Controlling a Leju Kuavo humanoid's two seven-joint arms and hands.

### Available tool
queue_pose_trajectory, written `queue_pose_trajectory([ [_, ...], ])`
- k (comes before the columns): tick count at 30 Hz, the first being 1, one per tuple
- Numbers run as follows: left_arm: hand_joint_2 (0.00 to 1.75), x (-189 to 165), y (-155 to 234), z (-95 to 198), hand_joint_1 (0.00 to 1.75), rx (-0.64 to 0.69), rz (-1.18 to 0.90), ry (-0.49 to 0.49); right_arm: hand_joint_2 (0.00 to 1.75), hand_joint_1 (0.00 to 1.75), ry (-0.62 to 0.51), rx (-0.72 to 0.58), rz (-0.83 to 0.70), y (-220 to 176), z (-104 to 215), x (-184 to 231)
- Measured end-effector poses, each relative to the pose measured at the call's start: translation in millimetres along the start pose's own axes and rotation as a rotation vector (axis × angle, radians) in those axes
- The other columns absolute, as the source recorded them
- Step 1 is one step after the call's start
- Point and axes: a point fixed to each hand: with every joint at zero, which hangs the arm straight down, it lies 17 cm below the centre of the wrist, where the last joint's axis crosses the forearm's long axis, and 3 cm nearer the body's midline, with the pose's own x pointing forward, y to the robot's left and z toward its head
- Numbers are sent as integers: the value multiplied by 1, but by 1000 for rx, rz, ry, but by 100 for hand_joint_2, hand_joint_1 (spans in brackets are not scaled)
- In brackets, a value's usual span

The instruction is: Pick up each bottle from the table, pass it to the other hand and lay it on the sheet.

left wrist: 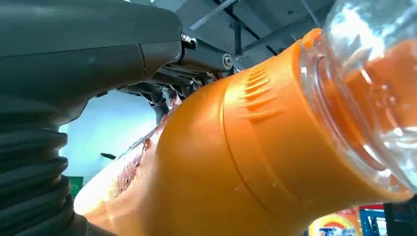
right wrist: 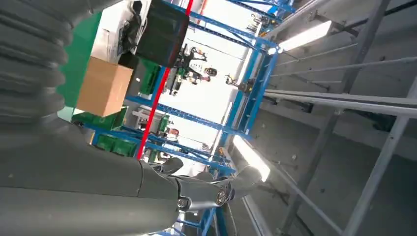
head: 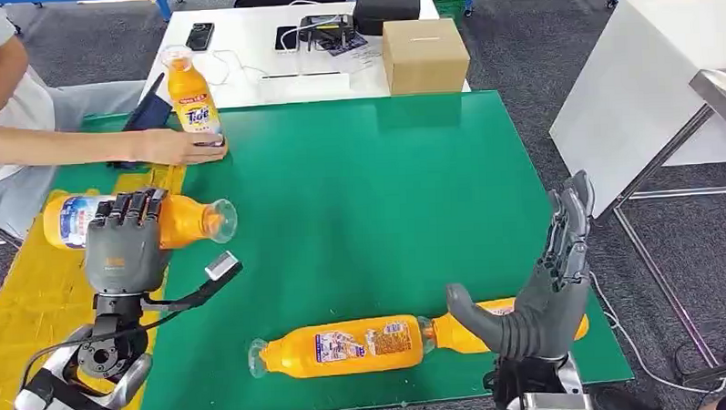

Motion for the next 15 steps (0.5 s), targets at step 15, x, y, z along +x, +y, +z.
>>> queue_pose_trajectory([
  [15, 175, 41, -40, 9, 175, -149, 90, -138, 175, 0, 2, 15, -28, 4, -4, -1],
])
